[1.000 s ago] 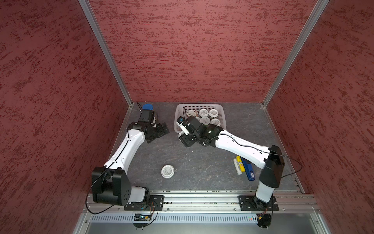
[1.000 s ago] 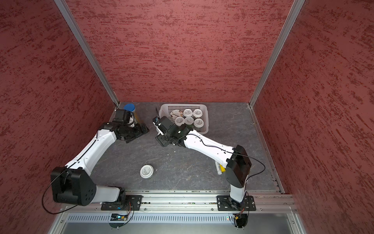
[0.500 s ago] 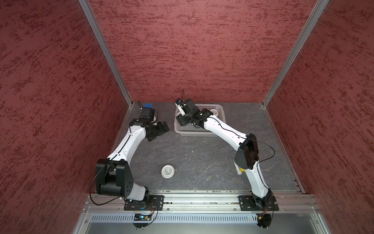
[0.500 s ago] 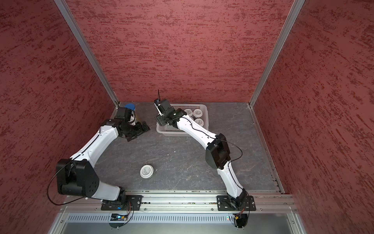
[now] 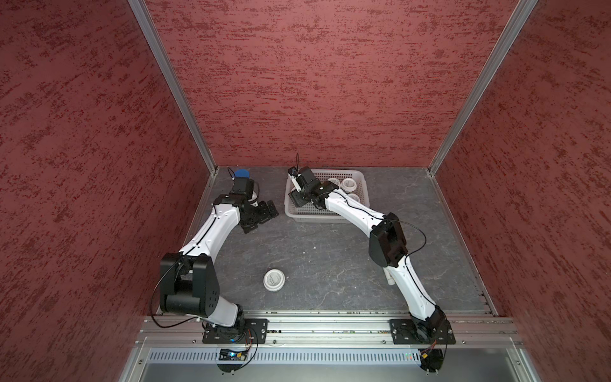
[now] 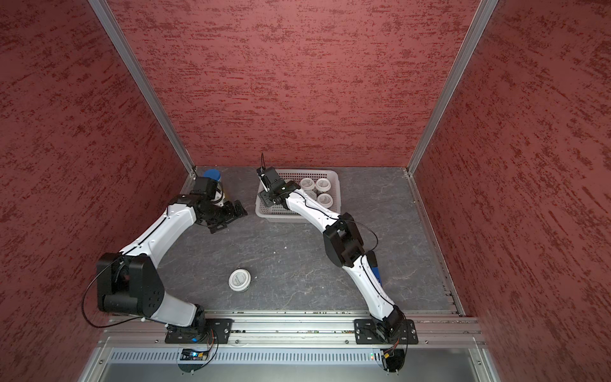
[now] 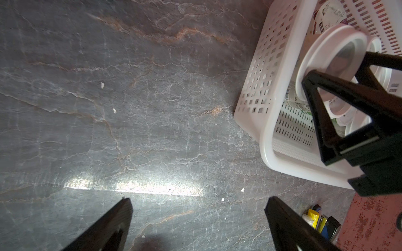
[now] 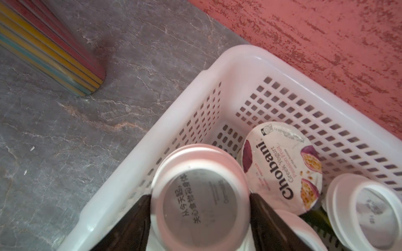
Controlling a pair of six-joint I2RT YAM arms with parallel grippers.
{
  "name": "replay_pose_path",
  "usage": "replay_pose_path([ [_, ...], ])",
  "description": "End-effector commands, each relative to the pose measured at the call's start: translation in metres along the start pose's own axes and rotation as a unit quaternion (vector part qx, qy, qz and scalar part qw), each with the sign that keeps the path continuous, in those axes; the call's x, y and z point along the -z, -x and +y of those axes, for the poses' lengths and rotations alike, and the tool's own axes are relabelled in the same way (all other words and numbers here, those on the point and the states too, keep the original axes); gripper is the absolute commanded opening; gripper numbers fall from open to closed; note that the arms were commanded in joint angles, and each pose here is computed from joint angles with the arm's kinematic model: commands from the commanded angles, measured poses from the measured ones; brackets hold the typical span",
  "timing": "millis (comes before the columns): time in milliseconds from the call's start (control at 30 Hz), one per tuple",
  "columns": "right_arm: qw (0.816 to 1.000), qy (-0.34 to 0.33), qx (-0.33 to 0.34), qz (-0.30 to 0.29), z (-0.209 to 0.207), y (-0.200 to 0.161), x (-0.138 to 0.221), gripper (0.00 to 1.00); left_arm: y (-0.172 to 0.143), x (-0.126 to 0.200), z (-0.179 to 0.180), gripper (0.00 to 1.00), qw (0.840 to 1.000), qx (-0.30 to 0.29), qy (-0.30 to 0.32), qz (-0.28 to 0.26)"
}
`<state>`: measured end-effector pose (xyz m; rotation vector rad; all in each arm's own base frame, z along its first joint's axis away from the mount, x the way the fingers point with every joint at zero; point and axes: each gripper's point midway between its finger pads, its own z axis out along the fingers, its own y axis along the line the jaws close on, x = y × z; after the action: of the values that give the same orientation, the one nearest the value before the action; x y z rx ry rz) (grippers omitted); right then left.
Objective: Put the yogurt in the basket
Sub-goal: Place the yogurt in the basket.
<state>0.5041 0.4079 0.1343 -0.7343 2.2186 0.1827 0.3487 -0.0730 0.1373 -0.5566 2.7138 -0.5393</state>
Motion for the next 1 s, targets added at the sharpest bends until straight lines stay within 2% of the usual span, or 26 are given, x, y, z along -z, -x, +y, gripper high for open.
replay_pose_path([
  [0, 0.999, -0.005, -0.005, -0.033, -0.005, 0.018, -0.006, 0.73, -0.002, -0.003, 0.002, 1.00, 1.000, 0.000, -0.005, 0.004],
  [567, 1.000, -0.014, -0.004, -0.012, -0.013, -0.001, -0.032, 0.74, -0.005, -0.004, 0.003, 1.00, 1.000, 0.003, -0.011, 0.010],
  [967, 1.000, -0.013, 0.000, -0.017, -0.015, 0.005, -0.024, 0.80, -0.004, -0.007, 0.003, 1.00, 1.000, 0.008, -0.013, 0.013],
])
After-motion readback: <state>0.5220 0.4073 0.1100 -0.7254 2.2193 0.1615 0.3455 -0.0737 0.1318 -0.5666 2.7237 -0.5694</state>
